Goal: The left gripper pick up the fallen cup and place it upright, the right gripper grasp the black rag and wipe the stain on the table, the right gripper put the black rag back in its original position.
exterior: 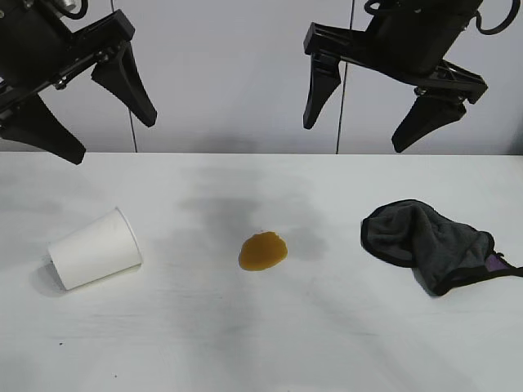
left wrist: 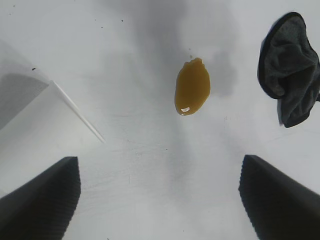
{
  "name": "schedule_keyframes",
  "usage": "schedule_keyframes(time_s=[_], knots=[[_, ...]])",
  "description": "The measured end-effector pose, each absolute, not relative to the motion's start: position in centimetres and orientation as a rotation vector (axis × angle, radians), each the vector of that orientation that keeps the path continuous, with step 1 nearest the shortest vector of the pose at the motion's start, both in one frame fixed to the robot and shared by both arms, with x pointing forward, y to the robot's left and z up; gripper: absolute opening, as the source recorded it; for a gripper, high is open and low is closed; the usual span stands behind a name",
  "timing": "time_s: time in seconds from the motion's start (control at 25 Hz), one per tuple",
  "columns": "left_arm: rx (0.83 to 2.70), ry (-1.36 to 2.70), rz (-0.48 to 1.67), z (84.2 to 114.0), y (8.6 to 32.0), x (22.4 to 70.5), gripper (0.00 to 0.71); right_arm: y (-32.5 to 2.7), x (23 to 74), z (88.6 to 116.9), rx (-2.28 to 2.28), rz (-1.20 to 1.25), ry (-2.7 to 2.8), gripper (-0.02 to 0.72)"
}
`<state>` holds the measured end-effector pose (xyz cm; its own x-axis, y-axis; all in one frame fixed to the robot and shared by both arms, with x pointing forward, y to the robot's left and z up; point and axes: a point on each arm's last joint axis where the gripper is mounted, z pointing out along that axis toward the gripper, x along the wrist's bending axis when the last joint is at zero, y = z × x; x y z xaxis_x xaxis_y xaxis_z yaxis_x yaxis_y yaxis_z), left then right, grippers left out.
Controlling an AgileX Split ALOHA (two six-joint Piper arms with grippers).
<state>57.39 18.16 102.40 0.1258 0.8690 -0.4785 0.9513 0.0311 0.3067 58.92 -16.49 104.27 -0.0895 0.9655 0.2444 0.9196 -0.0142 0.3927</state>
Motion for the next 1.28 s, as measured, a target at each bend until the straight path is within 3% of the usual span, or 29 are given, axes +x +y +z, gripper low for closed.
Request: schedule_keyframes(time_s=[0.16, 0.36, 0.56, 0.68, 0.84, 1.04, 1.28], knots=[[1.871, 1.736, -0.188, 102.4, 18.2, 57.3, 0.622, -16.5, 58.9, 104.3, 2.050, 0.710, 2.134, 0.694], [2.356, 1.260, -0.286, 103.1, 17.3, 55.5, 0.592, -16.5, 59.0, 104.3, 2.047, 0.718, 2.129, 0.694], [2.749, 0.866, -0.055, 102.2, 15.1, 54.3, 0.587, -16.4, 59.4, 104.5, 2.020, 0.782, 2.091, 0.694], [2.766, 0.779, 0.084, 102.1, 13.9, 54.6, 0.587, -16.3, 59.7, 104.7, 2.000, 0.827, 2.063, 0.694], [2.753, 0.747, 0.222, 101.3, 13.9, 55.2, 0.619, -16.2, 60.2, 105.0, 1.971, 0.888, 2.024, 0.694], [2.793, 0.729, 0.219, 99.2, 14.5, 54.4, 0.639, -16.2, 60.6, 105.4, 1.936, 0.958, 1.977, 0.694], [2.799, 0.730, 0.215, 99.0, 14.6, 54.3, 0.640, -16.1, 61.0, 105.7, 1.913, 1.013, 1.939, 0.694]])
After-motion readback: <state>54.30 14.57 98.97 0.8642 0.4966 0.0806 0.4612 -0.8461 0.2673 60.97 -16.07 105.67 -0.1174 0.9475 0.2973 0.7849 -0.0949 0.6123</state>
